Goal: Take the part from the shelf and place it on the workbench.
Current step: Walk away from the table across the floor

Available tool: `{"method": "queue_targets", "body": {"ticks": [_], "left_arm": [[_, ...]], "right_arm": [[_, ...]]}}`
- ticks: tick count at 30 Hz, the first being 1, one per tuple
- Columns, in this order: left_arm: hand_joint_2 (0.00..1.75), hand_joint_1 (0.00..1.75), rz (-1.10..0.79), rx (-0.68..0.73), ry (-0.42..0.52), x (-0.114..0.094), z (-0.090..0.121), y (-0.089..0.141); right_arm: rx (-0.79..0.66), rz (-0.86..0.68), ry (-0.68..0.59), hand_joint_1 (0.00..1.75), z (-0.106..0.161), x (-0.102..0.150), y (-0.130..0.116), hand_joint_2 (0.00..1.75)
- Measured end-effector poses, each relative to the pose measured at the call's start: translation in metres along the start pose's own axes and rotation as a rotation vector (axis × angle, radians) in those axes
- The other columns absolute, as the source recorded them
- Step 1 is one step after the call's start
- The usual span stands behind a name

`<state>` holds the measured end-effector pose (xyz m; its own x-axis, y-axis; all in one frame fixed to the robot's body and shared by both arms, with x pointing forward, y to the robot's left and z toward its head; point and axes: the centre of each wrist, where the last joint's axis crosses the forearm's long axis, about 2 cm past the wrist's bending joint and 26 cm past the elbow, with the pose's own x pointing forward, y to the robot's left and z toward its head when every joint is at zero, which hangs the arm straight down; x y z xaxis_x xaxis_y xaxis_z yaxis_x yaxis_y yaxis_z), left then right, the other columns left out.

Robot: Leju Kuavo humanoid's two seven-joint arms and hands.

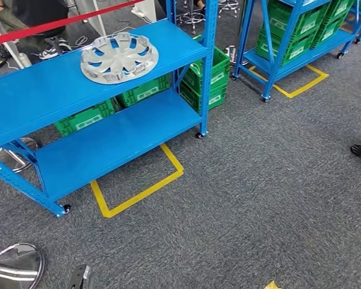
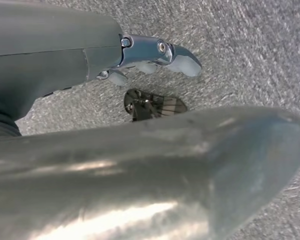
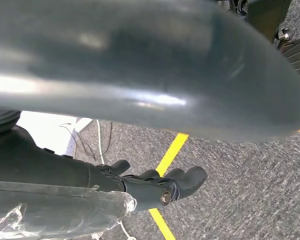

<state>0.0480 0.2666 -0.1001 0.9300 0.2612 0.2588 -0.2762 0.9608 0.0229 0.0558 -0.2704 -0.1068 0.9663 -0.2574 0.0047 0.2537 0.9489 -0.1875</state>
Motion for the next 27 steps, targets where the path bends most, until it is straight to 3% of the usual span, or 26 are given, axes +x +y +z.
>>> {"method": "queue_targets", "body": {"ticks": [19,27], "left_arm": [[0.0,0.0,-0.009,0.001,0.043,-0.0009,0.0012,-0.0035],[0.0,0.0,0.043,-0.005,0.018,-0.0007,0.0016,-0.0057]], "right_arm": [[-0.003,-0.003,-0.003,0.0,0.0004,0.0022,0.0003,0.0],[-0.007,-0.005,-0.001,0.0,0.0002,0.0015,-0.0002,0.0]]}}
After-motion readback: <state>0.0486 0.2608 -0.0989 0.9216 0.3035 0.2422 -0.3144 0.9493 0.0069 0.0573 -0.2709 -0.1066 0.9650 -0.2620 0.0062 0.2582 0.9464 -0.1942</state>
